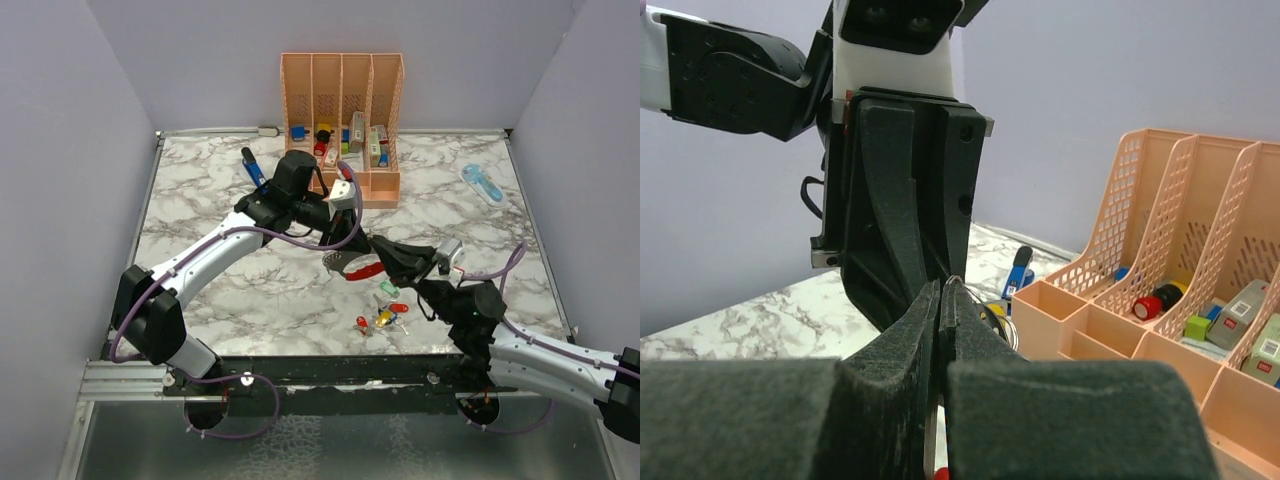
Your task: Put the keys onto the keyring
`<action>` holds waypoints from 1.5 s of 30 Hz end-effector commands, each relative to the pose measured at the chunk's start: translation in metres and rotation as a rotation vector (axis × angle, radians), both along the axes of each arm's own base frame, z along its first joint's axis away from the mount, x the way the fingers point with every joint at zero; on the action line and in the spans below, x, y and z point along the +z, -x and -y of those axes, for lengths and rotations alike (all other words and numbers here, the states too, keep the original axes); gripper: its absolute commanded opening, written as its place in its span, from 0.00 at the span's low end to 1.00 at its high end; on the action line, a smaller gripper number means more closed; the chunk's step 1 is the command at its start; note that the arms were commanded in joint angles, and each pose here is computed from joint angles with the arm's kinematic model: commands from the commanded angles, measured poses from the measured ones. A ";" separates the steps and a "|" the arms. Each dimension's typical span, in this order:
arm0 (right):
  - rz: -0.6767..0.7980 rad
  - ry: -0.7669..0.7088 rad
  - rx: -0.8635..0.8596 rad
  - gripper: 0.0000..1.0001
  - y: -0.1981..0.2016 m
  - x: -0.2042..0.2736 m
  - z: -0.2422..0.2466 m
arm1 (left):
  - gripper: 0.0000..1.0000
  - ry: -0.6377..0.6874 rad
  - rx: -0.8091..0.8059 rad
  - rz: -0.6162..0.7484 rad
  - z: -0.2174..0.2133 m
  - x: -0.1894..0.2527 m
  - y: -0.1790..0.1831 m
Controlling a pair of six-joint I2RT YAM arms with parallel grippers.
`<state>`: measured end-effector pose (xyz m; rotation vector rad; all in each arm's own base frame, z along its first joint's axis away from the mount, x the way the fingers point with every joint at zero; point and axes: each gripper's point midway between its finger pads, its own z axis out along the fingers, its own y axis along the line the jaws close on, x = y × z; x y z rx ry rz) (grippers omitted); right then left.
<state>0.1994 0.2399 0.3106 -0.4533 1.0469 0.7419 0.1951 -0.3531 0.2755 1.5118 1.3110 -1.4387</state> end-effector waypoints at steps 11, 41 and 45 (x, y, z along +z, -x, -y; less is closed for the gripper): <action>0.134 0.050 -0.094 0.01 -0.010 -0.003 0.002 | 0.00 0.027 -0.003 -0.002 -0.003 0.026 0.007; -0.064 0.128 -0.119 0.05 -0.017 -0.022 0.011 | 0.00 -0.085 0.213 0.216 -0.012 0.017 -0.039; -0.099 0.133 -0.101 0.06 -0.015 -0.020 0.010 | 0.00 -0.098 0.221 0.230 -0.013 0.013 -0.041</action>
